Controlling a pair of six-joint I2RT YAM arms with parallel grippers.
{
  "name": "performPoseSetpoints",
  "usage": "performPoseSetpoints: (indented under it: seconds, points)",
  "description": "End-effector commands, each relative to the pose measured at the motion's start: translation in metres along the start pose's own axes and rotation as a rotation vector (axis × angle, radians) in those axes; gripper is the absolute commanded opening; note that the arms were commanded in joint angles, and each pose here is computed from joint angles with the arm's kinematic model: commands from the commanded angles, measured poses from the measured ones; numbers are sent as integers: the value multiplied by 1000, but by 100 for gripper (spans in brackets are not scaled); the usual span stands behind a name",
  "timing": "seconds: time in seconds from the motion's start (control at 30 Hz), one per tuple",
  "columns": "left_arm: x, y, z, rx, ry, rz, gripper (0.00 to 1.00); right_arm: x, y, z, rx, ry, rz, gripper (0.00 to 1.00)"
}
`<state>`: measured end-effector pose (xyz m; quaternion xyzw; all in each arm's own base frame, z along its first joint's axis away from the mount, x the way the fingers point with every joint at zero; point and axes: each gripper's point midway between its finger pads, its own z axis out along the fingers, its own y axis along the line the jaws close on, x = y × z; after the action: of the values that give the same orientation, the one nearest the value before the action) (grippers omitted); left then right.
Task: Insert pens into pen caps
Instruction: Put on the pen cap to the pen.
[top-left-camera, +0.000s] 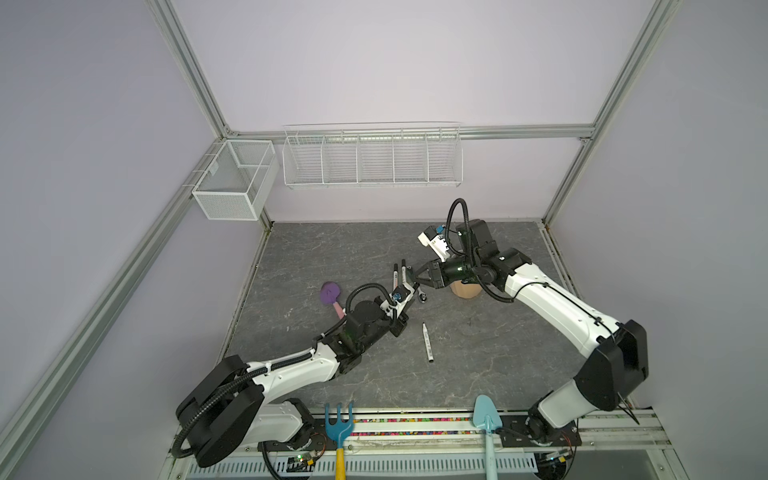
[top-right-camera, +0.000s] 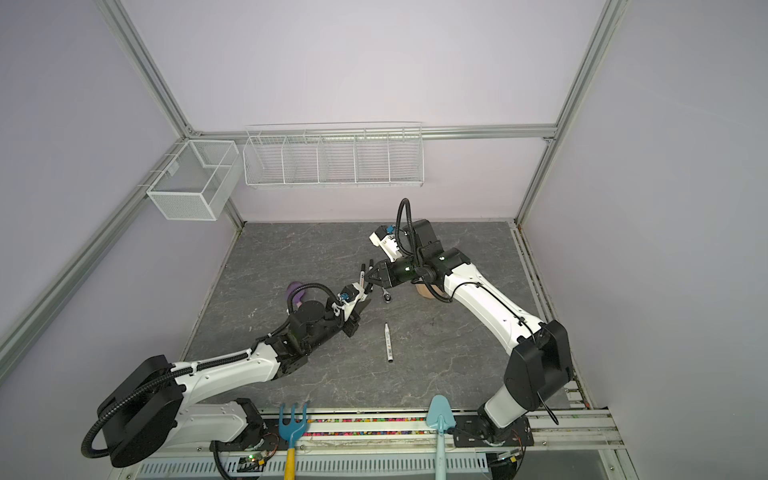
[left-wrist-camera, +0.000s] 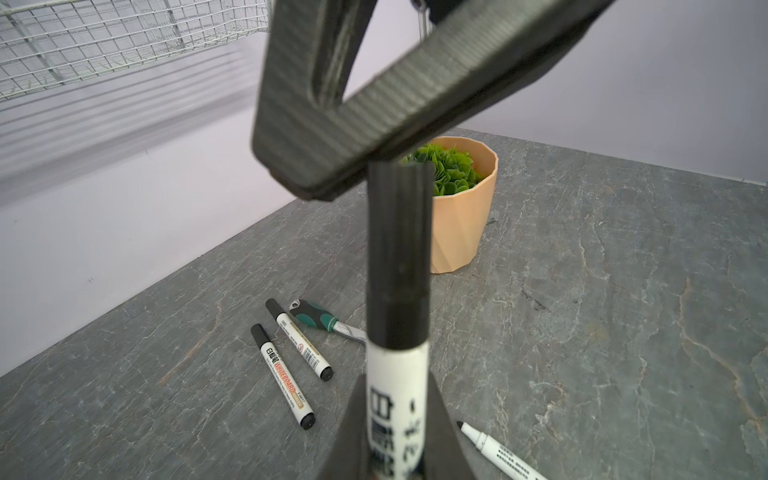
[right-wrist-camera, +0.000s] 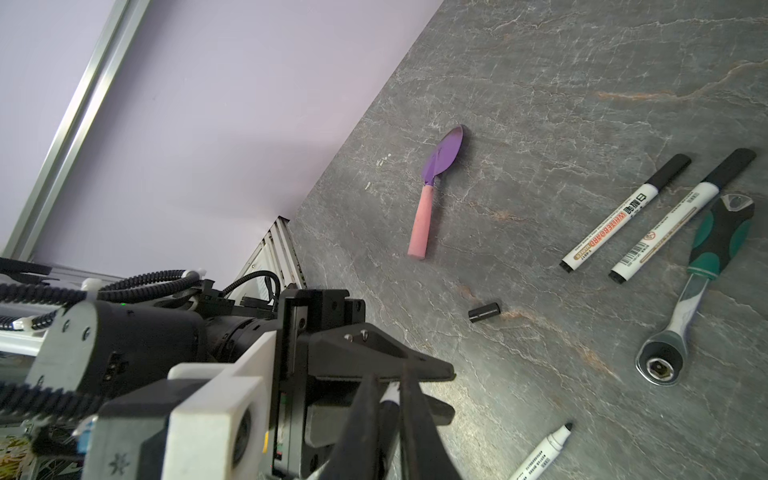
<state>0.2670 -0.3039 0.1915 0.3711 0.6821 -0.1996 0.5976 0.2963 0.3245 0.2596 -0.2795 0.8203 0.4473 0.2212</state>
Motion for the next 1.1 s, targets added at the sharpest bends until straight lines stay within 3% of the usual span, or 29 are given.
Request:
performPoseSetpoints:
  seconds: [0.0, 0.17, 0.3, 0.5, 0.73, 1.07]
  points:
    - [-30, 6, -2, -16, -96, -11, 0, 15, 6, 8, -40, 44, 30, 13]
    - [-42, 7, -4, -14, -135, -39, 0, 26, 1, 22, -46, 85, 67, 12]
    - [-48, -2, -4, 40, -153, -61, 0, 18, 2, 21, -67, 41, 81, 15]
    - [-31, -21, 0, 141, -87, -35, 0, -18, 8, -7, -66, -86, 54, 24]
    - [-13, -26, 1, 161, -43, -51, 0, -35, 13, -29, -44, -151, 20, 30]
    - [-20, -24, 4, 155, -70, -91, 0, -2, 10, -23, -6, -80, 33, 35]
